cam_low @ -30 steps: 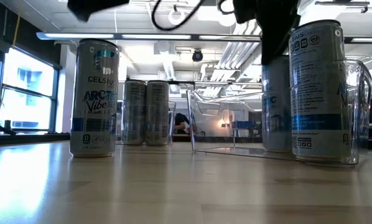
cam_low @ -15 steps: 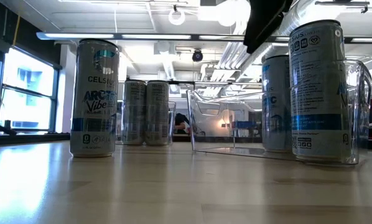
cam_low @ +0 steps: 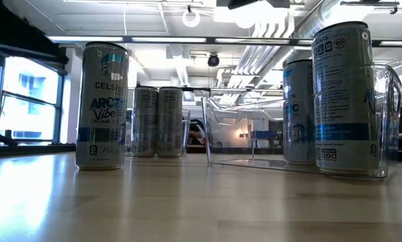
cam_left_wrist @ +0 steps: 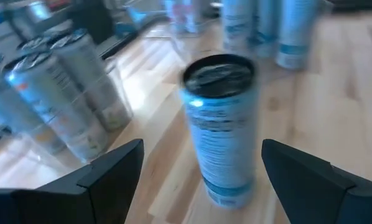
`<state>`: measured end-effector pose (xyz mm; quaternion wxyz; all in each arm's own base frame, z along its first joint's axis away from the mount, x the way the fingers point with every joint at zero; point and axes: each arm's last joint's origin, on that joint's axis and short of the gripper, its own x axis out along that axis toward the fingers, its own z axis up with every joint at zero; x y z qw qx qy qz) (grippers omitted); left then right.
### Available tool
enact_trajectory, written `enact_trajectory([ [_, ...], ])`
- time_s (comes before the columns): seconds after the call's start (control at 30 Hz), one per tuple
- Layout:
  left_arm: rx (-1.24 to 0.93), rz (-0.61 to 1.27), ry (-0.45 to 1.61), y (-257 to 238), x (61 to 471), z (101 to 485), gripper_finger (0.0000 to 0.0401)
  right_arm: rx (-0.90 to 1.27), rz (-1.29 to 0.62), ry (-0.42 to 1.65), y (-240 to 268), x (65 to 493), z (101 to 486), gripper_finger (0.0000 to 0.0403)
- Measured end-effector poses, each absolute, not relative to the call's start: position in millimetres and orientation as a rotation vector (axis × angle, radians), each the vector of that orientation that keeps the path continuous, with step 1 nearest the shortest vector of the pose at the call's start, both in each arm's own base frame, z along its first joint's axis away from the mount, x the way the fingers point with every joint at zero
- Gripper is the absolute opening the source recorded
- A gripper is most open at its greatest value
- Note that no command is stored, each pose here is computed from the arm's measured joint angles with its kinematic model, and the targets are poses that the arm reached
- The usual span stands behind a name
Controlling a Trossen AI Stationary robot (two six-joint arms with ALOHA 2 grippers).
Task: Sort soda cans
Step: Put the white/blue soda can into the transparent bin
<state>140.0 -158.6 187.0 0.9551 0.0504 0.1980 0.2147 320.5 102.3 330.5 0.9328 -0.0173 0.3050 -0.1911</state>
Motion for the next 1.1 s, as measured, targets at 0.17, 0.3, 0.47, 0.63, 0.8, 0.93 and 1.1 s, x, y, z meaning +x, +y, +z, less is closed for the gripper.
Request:
enact_trajectory([
  [0.17,0.013,0.485,0.351,-149,148,164,0.0321,-0.014,-0.336,0.532,117,323,338,0.0291],
  [0.3,-0.005,0.44,0.327,-148,153,150,0.0321,0.0,-0.303,0.479,125,323,343,0.0291],
  [0.47,-0.027,0.374,0.291,-141,160,142,0.0321,0.039,-0.202,0.46,132,342,333,0.0291],
  [0.63,-0.015,0.287,0.304,-130,171,141,0.0321,0.004,-0.128,0.461,129,385,294,0.0291],
  [0.8,0.001,0.23,0.326,-122,182,142,0.0321,-0.039,-0.172,0.477,113,419,259,0.0291],
  [0.93,0.018,0.215,0.327,-118,186,144,0.0321,0.002,-0.188,0.494,97,433,248,0.0291],
  [1.1,0.031,0.19,0.347,-114,190,143,0.0312,0.075,-0.055,0.489,86,444,239,0.0291],
])
